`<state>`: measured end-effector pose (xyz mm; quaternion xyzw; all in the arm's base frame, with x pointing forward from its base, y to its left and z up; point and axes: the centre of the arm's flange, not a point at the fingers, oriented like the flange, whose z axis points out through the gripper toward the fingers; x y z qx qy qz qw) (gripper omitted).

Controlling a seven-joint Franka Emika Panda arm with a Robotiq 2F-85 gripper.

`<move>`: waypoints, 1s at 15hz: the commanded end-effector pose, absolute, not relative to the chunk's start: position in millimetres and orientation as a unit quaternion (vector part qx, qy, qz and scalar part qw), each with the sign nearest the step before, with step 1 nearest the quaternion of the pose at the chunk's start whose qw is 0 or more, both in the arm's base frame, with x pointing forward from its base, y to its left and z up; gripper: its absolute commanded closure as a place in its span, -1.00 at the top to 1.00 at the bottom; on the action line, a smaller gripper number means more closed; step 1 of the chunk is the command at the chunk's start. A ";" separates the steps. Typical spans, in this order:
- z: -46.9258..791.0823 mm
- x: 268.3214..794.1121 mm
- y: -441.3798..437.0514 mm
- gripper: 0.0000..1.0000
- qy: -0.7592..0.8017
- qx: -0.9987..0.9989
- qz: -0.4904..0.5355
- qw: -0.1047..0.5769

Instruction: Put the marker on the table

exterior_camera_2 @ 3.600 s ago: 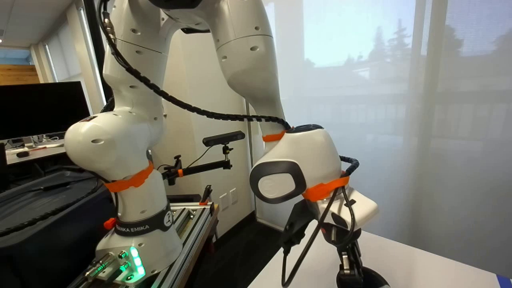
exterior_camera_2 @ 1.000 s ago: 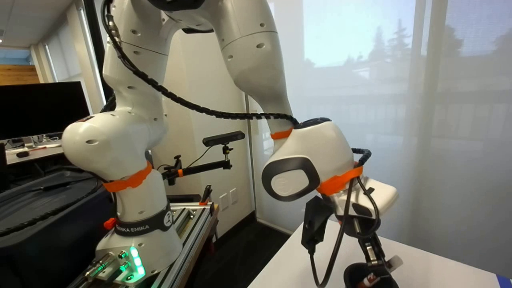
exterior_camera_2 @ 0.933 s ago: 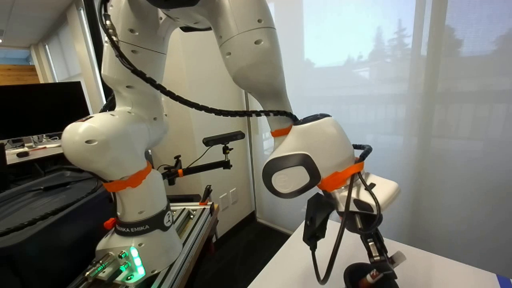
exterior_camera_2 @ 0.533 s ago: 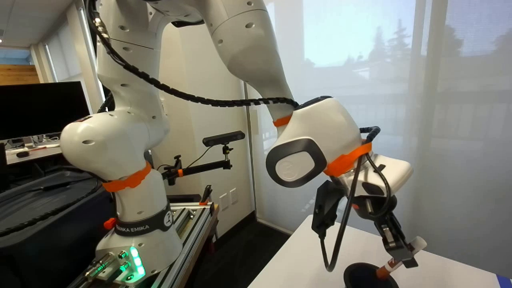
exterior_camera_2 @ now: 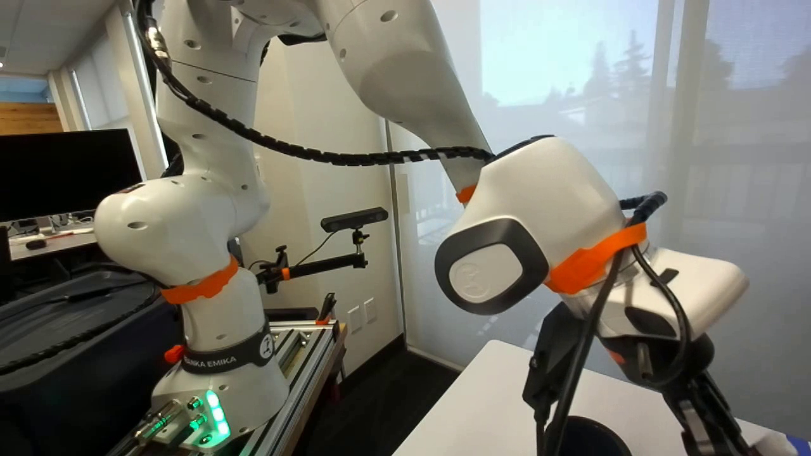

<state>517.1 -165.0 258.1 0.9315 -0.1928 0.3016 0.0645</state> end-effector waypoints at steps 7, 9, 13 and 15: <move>161.5 531.4 -233.3 -0.90 -0.269 0.930 0.199 0.153; 145.4 536.4 -231.8 -0.90 -0.276 0.935 0.165 0.149; 124.3 548.8 -230.9 -0.90 -0.301 0.940 0.095 0.129; 124.2 556.2 -234.0 -0.90 -0.313 0.939 0.072 0.122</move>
